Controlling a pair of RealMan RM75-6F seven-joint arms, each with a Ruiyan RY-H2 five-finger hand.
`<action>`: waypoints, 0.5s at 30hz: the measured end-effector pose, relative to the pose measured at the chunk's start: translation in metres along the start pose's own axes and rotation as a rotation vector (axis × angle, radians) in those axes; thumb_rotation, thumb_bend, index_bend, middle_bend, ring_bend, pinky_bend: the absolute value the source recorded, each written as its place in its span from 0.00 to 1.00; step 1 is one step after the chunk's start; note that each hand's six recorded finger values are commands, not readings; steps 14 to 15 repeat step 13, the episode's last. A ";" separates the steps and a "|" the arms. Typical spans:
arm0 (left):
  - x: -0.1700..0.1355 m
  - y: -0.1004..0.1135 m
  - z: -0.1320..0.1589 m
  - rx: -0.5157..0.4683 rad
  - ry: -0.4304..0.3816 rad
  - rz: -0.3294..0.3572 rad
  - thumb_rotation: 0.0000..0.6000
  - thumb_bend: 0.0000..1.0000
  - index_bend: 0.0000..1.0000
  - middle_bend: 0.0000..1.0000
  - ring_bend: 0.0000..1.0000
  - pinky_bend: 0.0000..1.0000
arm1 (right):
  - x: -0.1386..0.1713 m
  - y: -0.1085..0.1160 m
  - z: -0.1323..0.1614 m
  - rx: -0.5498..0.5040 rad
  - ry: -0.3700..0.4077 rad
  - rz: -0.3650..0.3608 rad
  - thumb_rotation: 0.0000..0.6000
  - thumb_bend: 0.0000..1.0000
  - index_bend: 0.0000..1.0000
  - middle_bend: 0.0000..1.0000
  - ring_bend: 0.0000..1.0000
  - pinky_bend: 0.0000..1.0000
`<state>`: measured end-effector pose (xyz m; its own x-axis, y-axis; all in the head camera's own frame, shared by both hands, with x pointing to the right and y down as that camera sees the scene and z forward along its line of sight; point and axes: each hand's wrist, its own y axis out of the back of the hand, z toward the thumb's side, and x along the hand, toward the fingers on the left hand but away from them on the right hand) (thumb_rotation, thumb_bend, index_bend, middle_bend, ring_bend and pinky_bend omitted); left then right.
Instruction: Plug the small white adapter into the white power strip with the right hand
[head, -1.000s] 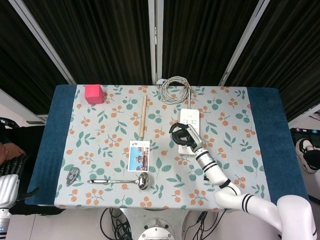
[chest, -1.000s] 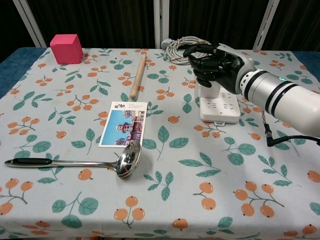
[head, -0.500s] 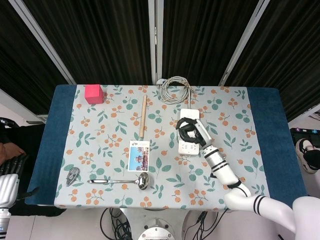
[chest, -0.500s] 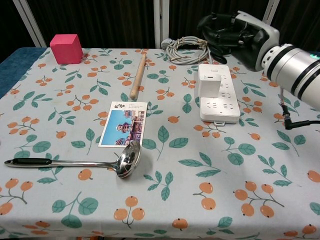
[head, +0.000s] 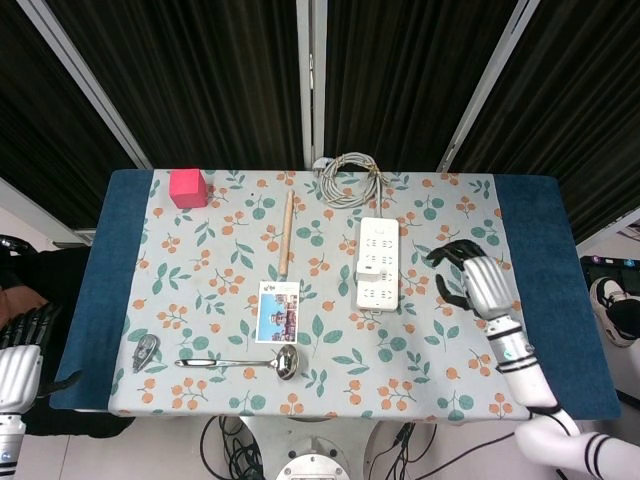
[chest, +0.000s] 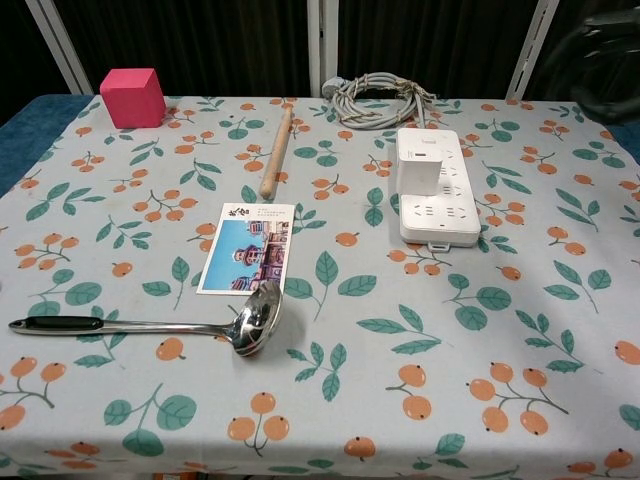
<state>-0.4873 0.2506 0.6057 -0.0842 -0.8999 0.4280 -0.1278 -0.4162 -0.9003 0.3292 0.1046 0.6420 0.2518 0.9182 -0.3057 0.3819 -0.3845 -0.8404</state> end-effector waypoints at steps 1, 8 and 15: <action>0.000 0.000 0.001 0.002 0.000 0.002 1.00 0.00 0.04 0.00 0.00 0.00 | 0.014 0.009 -0.009 0.082 -0.036 -0.003 1.00 0.32 0.00 0.04 0.00 0.00; 0.001 0.003 0.009 0.008 -0.016 0.022 1.00 0.00 0.04 0.00 0.00 0.00 | 0.109 0.056 -0.053 0.316 -0.264 -0.039 1.00 0.24 0.00 0.00 0.00 0.00; 0.001 0.005 0.011 0.011 -0.016 0.028 1.00 0.00 0.04 0.00 0.00 0.00 | 0.148 0.062 -0.060 0.312 -0.314 -0.051 1.00 0.24 0.00 0.00 0.00 0.00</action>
